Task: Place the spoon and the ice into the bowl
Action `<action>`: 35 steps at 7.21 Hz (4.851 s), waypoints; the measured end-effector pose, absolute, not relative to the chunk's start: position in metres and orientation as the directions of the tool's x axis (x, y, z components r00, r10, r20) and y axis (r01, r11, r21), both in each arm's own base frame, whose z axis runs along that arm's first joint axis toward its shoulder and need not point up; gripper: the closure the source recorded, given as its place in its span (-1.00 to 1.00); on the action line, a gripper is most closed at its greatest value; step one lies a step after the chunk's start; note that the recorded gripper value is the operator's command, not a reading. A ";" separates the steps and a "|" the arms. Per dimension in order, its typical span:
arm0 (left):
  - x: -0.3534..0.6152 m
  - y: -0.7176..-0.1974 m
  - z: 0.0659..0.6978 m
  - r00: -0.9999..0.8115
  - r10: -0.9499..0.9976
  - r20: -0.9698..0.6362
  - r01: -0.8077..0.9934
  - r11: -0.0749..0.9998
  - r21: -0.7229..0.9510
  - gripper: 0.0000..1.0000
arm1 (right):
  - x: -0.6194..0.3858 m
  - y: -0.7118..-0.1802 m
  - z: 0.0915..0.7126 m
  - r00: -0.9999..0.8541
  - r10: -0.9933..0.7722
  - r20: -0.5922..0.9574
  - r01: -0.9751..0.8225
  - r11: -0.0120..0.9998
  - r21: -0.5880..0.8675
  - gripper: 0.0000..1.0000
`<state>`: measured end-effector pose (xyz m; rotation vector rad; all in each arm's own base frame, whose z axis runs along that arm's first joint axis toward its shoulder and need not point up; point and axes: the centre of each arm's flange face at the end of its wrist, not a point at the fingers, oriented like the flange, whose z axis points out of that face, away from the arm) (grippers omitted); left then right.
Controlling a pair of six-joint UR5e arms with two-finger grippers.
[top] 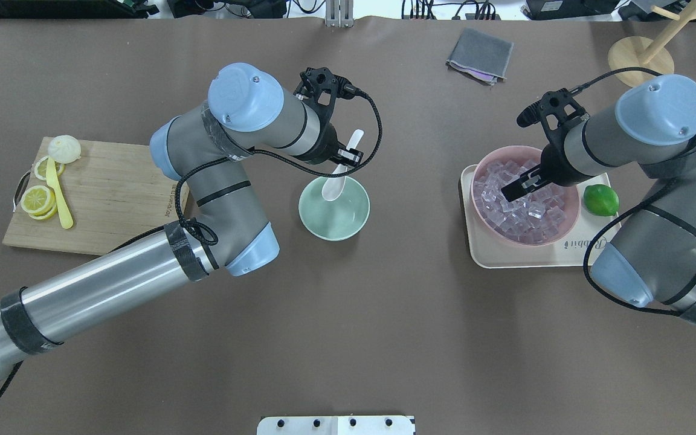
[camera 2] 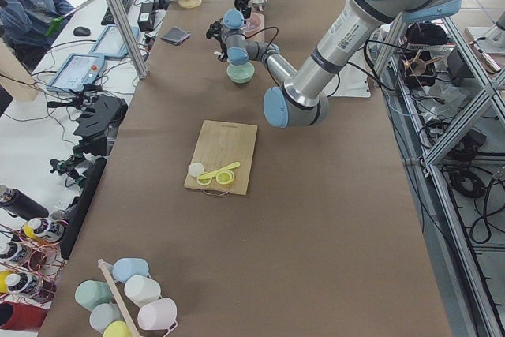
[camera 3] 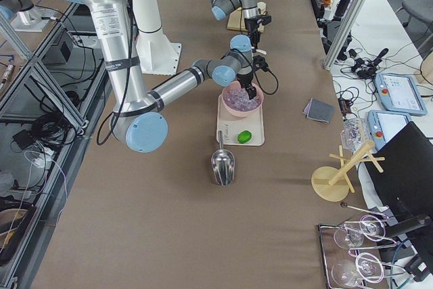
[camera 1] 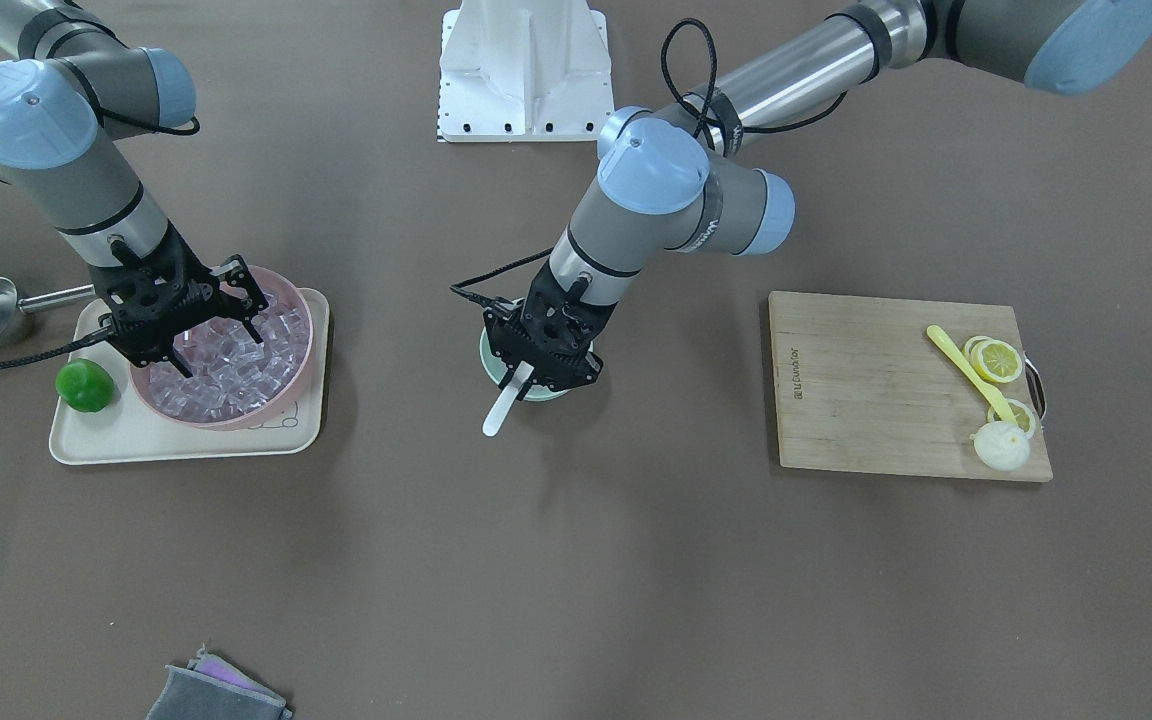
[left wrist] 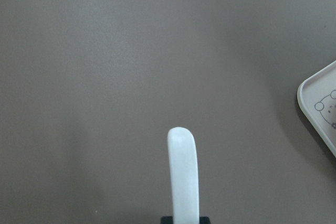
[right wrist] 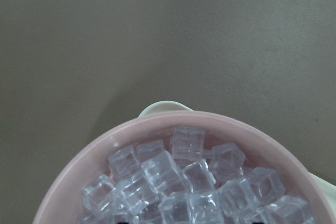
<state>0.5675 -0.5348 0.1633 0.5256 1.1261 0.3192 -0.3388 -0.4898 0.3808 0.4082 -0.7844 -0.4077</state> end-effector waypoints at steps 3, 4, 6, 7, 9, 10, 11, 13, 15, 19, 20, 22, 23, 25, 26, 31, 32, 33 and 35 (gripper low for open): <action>0.563 -0.534 0.172 0.389 0.485 -0.783 0.044 0.840 0.541 -0.93 | -0.343 -0.497 0.391 0.657 -0.504 0.561 0.214 0.838 0.502 -0.48; 0.559 -0.535 0.175 0.384 0.481 -0.788 0.055 0.841 0.539 -0.93 | -0.345 -0.498 0.393 0.658 -0.505 0.558 0.218 0.838 0.501 -0.43; 0.523 -0.542 0.195 0.383 0.474 -0.793 0.068 0.842 0.536 -0.93 | -0.348 -0.498 0.397 0.656 -0.507 0.559 0.225 0.838 0.497 0.32; 0.494 -0.551 0.210 0.369 0.469 -0.803 0.057 0.851 0.523 -0.93 | -0.350 -0.498 0.397 0.654 -0.508 0.560 0.227 0.838 0.495 0.45; 0.438 -0.565 0.236 0.335 0.465 -0.819 0.025 0.865 0.501 -0.93 | -0.351 -0.498 0.398 0.651 -0.511 0.561 0.231 0.838 0.495 1.00; 0.419 -0.569 0.245 0.333 0.484 -0.809 0.015 0.856 0.518 -0.93 | -0.350 -0.498 0.398 0.650 -0.511 0.563 0.232 0.838 0.494 1.00; 0.396 -0.578 0.253 0.332 0.496 -0.802 0.010 0.849 0.529 -0.93 | -0.347 -0.500 0.397 0.647 -0.508 0.568 0.228 0.841 0.491 1.00; 0.317 -0.603 0.278 0.298 0.481 -0.825 -0.010 0.865 0.501 -0.93 | -0.317 -0.512 0.375 0.617 -0.489 0.616 0.195 0.854 0.483 1.00; 0.220 -0.611 0.347 0.290 0.519 -0.804 -0.050 0.847 0.529 -0.93 | -0.308 -0.518 0.308 0.585 -0.459 0.669 0.150 0.871 0.467 1.00; 0.115 -0.576 0.483 0.310 0.535 -0.786 -0.093 0.840 0.535 -0.93 | -0.469 -0.450 0.170 0.554 -0.294 0.779 -0.015 0.932 0.362 1.00; 0.108 -0.572 0.496 0.322 0.527 -0.787 -0.091 0.844 0.528 -0.93 | -0.510 -0.438 0.159 0.560 -0.283 0.779 -0.031 0.932 0.361 0.38; 0.092 -0.568 0.514 0.350 0.500 -0.792 -0.074 0.858 0.508 -0.93 | -0.557 -0.433 0.169 0.555 -0.285 0.782 -0.059 0.924 0.378 -0.99; 0.086 -0.563 0.522 0.360 0.484 -0.798 -0.067 0.866 0.495 -0.93 | -0.562 -0.436 0.172 0.549 -0.274 0.789 -0.075 0.925 0.374 -0.99; 0.077 -0.559 0.523 0.368 0.467 -0.804 -0.054 0.874 0.483 -0.92 | -0.528 -0.463 0.180 0.537 -0.254 0.805 -0.069 0.937 0.342 -0.99; 0.065 -0.560 0.522 0.380 0.454 -0.806 -0.036 0.878 0.478 -0.92 | -0.478 -0.486 0.199 0.531 -0.250 0.810 -0.038 0.948 0.317 -0.99; -0.019 -0.514 0.593 0.459 0.355 -0.815 0.044 0.907 0.420 -0.93 | -0.190 -0.515 0.385 0.654 -0.293 0.698 0.095 0.947 0.308 -1.00; -0.027 -0.492 0.618 0.471 0.327 -0.819 0.046 0.918 0.393 -0.94 | -0.140 -0.503 0.436 0.682 -0.303 0.666 0.126 0.945 0.301 -1.00; -0.039 -0.470 0.642 0.504 0.294 -0.812 0.057 0.927 0.372 -0.94 | -0.097 -0.487 0.479 0.703 -0.283 0.653 0.131 0.953 0.273 -1.00; -0.059 -0.449 0.669 0.597 0.237 -0.766 0.080 0.933 0.351 -0.95 | -0.039 -0.460 0.538 0.718 -0.230 0.657 0.114 0.970 0.215 -1.00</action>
